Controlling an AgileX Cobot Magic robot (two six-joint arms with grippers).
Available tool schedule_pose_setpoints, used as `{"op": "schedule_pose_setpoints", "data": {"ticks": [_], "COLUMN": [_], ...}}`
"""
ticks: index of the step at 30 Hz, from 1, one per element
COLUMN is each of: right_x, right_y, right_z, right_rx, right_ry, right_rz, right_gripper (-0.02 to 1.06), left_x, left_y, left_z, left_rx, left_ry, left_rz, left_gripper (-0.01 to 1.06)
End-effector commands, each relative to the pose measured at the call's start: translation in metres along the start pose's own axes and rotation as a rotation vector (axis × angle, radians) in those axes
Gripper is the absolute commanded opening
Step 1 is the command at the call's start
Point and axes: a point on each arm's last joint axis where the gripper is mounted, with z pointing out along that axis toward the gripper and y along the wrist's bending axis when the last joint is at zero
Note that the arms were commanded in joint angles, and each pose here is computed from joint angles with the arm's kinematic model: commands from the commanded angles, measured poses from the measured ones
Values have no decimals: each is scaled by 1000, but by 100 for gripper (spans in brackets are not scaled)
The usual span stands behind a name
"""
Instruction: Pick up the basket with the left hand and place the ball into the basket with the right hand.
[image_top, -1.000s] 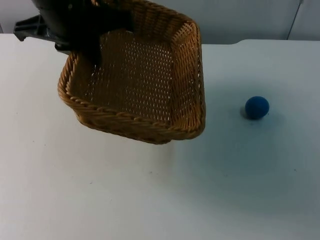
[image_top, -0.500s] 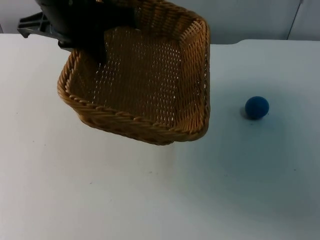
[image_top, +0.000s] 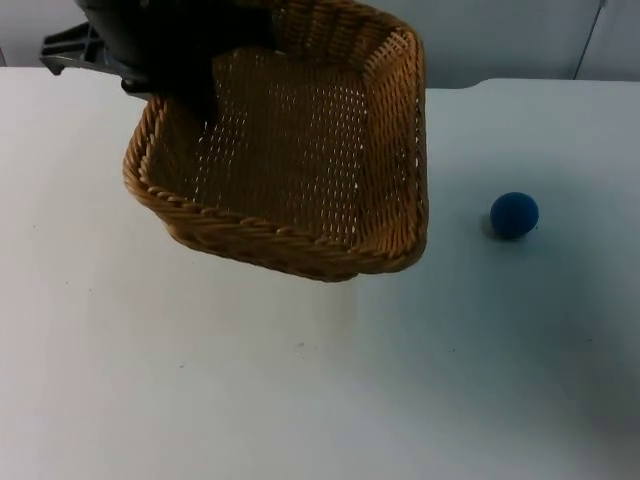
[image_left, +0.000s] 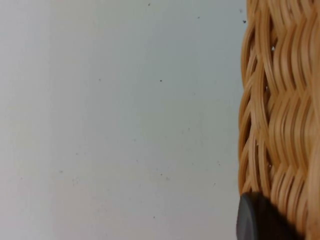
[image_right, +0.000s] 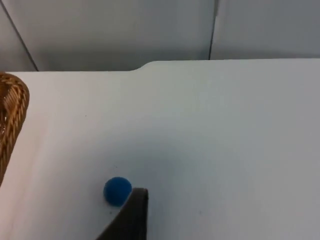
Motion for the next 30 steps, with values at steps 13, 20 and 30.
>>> {"op": "schedule_pose_setpoints", "data": {"ticks": [13, 20, 30], "right_x": [-27, 3, 52], "right_y": [62, 84, 92], "right_z": [153, 226, 283], "right_rx": [-140, -155, -147], "right_ry": [130, 284, 447], "right_rz": [-137, -124, -117], "right_gripper": [104, 104, 104], "left_x": [-25, -25, -23], "left_y": [45, 51, 51], "left_z": [-16, -17, -15], "left_rx": [155, 150, 146], "left_ry": [-77, -64, -45], "left_rz": [-228, -233, -219], "left_gripper": [0, 0, 0]}}
